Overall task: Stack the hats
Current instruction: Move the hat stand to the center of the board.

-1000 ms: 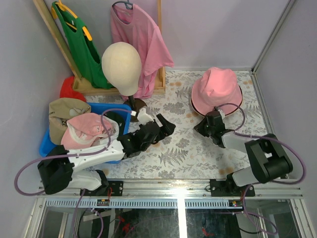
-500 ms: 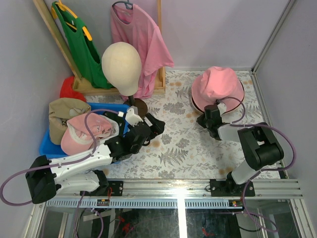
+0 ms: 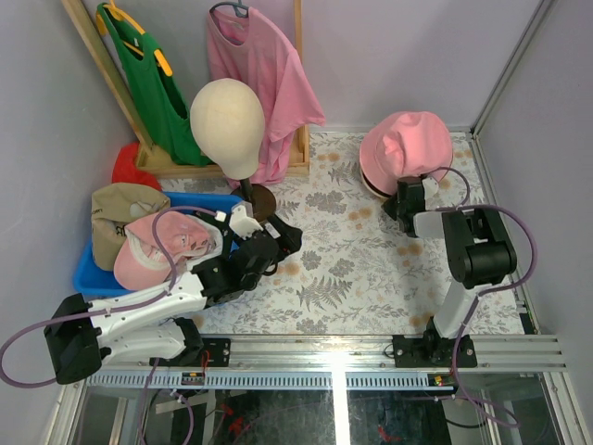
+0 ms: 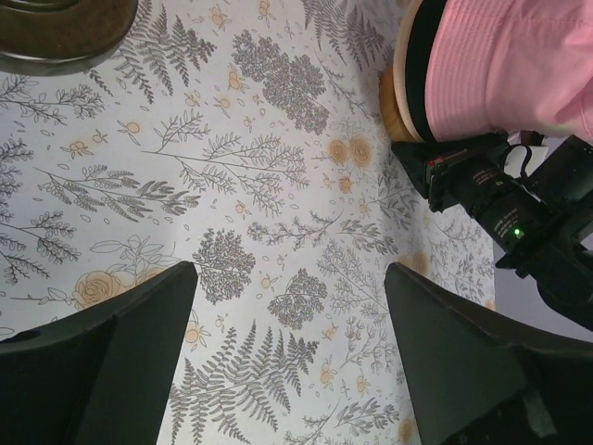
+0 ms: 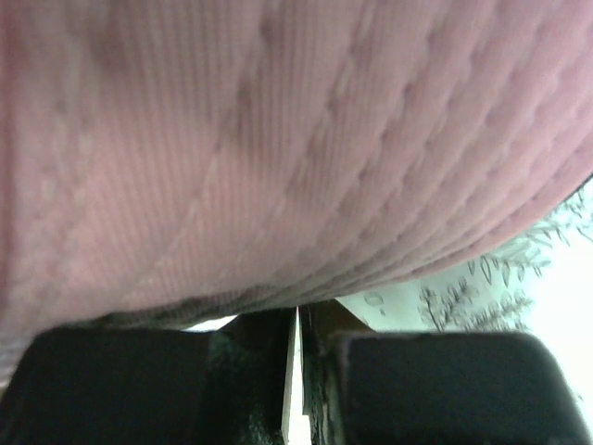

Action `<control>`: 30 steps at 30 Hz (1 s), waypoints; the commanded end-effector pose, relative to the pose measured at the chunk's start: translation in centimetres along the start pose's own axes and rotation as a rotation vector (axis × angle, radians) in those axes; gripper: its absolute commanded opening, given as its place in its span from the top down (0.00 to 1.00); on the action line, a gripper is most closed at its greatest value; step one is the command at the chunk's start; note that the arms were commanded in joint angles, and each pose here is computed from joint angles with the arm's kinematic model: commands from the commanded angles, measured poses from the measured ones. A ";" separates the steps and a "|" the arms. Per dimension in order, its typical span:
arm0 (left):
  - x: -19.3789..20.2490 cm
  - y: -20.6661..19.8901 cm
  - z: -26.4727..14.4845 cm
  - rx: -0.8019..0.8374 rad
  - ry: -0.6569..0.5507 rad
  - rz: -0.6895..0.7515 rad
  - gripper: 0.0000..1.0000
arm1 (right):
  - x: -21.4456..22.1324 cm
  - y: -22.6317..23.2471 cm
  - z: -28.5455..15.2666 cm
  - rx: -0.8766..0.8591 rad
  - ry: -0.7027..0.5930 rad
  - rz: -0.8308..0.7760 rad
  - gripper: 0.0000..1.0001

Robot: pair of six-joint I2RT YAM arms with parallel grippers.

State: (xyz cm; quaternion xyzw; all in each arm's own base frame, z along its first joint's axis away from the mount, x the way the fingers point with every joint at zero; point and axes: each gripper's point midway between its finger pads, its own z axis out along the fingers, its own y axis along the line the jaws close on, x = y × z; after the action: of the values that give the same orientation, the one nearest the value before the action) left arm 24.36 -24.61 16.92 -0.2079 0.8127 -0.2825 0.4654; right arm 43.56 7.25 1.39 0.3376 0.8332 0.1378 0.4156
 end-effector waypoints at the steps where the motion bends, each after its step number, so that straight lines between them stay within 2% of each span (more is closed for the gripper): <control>1: -1.4 0.7 -0.2 -0.030 -0.068 0.031 0.17 | -3.8 3.2 1.5 -0.069 -0.070 -0.009 0.94; 9: -2.2 1.0 -0.4 -0.050 -0.094 0.051 0.16 | -7.0 5.8 3.8 -0.081 -0.086 -0.019 0.92; 13: -2.4 1.2 -0.6 -0.054 -0.099 0.049 0.15 | -8.1 7.3 3.1 -0.119 -0.086 -0.012 0.87; 21: -4.0 0.6 -1.6 -0.062 -0.123 0.063 0.12 | -9.2 8.6 -1.9 -0.166 -0.067 -0.032 0.68; 30: -5.9 3.1 -3.7 -0.192 -0.148 0.001 0.07 | -6.7 8.3 -9.6 -0.250 0.024 -0.050 0.63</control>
State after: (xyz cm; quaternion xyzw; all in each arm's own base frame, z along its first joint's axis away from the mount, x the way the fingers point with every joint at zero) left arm 24.00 -20.90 19.14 -0.2250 0.8115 -0.2269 0.4892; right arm 45.78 8.04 14.17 0.2891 0.8130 0.2118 0.4589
